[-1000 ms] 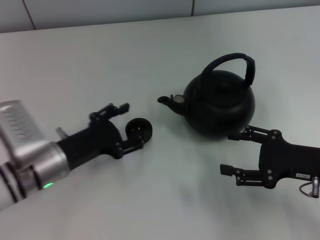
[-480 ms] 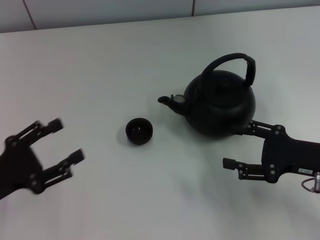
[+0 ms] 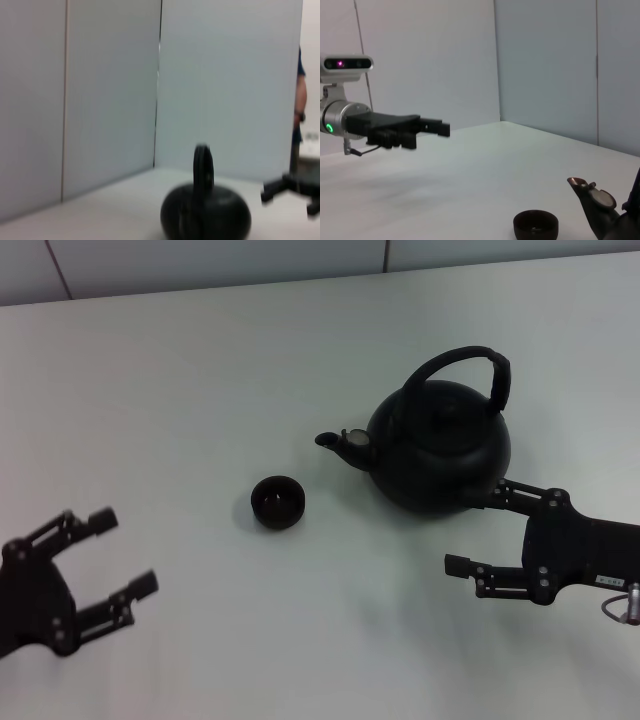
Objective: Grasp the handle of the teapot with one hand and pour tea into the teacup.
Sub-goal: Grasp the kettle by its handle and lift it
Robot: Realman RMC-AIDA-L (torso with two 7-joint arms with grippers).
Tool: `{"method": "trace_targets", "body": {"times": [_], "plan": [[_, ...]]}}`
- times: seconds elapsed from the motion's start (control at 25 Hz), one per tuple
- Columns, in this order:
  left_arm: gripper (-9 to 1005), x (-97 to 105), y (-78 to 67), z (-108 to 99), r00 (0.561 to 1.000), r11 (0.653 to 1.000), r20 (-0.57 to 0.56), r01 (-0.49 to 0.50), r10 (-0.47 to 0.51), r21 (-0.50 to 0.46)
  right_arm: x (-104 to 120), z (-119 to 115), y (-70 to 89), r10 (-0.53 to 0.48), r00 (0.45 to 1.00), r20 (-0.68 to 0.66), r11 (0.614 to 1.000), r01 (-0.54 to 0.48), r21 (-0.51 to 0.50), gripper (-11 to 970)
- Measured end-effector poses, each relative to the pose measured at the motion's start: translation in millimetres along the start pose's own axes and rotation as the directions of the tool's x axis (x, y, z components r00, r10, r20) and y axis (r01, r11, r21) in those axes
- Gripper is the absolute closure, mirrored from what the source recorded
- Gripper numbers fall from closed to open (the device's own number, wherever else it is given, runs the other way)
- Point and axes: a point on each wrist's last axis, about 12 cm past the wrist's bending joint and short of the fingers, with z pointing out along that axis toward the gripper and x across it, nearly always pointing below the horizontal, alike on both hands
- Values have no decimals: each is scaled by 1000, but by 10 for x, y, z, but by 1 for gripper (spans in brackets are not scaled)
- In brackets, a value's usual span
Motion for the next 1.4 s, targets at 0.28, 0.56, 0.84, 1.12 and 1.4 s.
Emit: {"method": "trace_targets", "body": {"times": [0.28, 0.56, 0.84, 1.12, 1.4], "plan": [[184, 147, 15, -115, 987, 1000, -159, -25, 22, -18, 6, -6, 6, 2, 1000, -1, 1000, -2, 2, 142], [183, 149, 15, -97, 987, 1000, -159, -26, 23, -18, 10, -11, 9, 2, 1000, -2, 1000, -2, 3, 142], [183, 144, 11, -81, 989, 999, -149, -26, 22, -22, 44, -31, 44, -1, 1000, 15, 1000, 1, 27, 143], [184, 149, 0, -66, 990, 1000, -142, -17, 14, -22, 281, -72, 291, -15, 952, 306, 906, -116, 406, 143], [184, 151, -5, -64, 990, 1000, -140, -11, 8, -22, 436, 134, 560, -85, 935, 344, 683, -196, 704, 143]]}}
